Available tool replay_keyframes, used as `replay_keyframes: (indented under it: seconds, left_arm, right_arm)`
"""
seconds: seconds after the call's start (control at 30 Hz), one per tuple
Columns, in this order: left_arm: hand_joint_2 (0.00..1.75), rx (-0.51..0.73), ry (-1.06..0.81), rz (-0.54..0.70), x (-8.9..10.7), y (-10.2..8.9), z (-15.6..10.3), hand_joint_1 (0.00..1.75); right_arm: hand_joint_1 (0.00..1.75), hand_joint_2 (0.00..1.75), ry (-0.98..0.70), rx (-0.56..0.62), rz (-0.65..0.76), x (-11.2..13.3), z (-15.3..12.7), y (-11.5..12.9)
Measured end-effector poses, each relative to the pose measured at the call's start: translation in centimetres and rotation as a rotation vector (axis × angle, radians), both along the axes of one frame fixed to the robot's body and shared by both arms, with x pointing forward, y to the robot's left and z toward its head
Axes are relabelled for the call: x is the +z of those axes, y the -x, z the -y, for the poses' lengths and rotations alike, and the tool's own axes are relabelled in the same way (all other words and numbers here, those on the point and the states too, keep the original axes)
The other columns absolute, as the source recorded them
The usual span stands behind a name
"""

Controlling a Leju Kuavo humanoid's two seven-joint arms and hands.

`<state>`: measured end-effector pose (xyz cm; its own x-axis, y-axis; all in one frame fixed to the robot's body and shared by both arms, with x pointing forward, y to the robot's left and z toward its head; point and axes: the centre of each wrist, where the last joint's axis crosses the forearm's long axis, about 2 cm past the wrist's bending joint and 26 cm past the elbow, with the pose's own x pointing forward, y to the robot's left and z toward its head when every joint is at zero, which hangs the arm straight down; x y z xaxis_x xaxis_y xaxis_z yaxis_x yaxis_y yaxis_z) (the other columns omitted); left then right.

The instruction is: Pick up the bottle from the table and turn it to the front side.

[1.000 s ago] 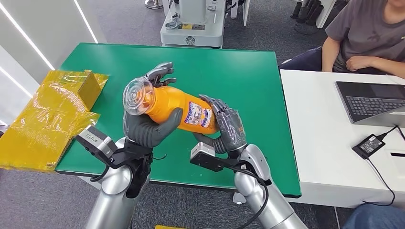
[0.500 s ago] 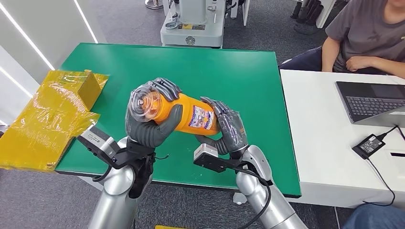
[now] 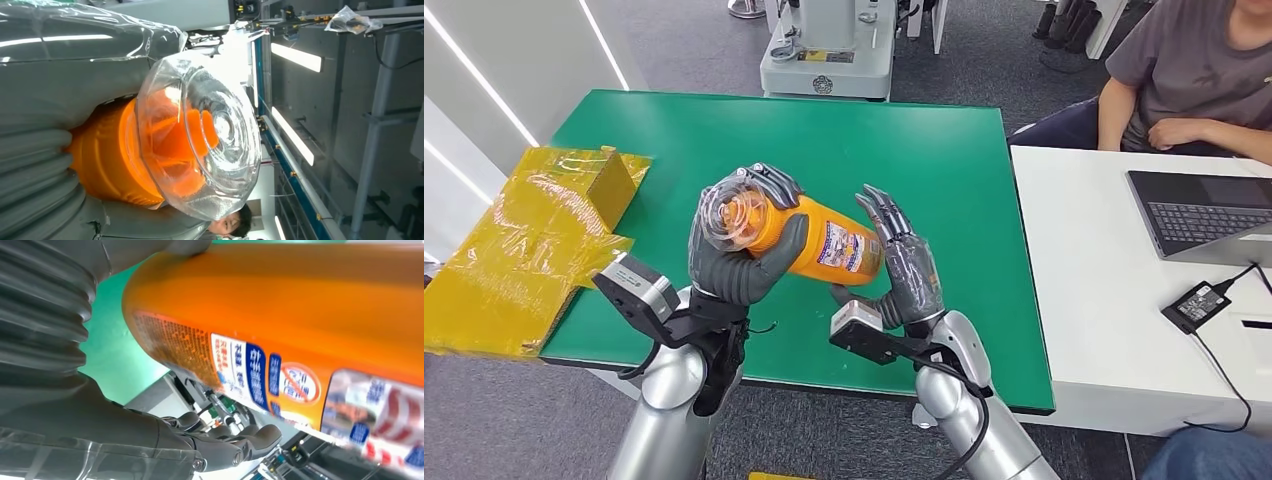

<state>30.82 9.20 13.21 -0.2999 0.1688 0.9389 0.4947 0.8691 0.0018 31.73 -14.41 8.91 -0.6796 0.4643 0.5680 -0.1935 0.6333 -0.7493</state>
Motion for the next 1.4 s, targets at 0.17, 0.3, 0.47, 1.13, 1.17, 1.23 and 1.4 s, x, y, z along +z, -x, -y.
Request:
replay_keyframes:
  seconds: [0.17,0.3,0.47,1.13,1.17,1.23,1.4]
  left_arm:
    - [1.75,0.022,0.014,-0.008,0.0,0.0,-0.1,1.75]
    - [1.75,0.048,0.029,-0.017,-0.1,-0.1,-0.2,1.75]
    - [1.75,0.089,0.033,-0.031,-0.9,0.0,-0.7,1.75]
    - [1.75,0.277,-0.12,0.039,-2.7,0.3,-4.3,1.75]
    - [1.75,0.293,-0.135,0.047,-2.8,0.3,-4.8,1.75]
    - [1.75,0.325,-0.175,0.068,-3.1,0.3,-5.9,1.75]
    - [1.75,0.419,-0.427,0.21,-3.8,0.0,-9.6,1.75]
  right_arm:
    - [0.0,1.75,-0.068,-0.025,0.01,0.3,-0.2,0.5]
    - [0.0,1.75,-0.16,-0.032,0.028,0.8,-0.6,0.9]
    - [0.0,1.75,-0.353,-0.046,0.081,2.2,-1.1,1.5]
    - [0.0,1.75,-0.888,-0.091,0.201,8.6,-2.5,5.9]
    - [0.0,1.75,-0.889,-0.089,0.194,8.5,-2.5,5.9]
    - [0.0,1.75,-0.889,-0.083,0.18,8.3,-2.4,6.0]
    - [0.0,1.75,-0.878,-0.062,0.147,7.7,-2.3,6.1]
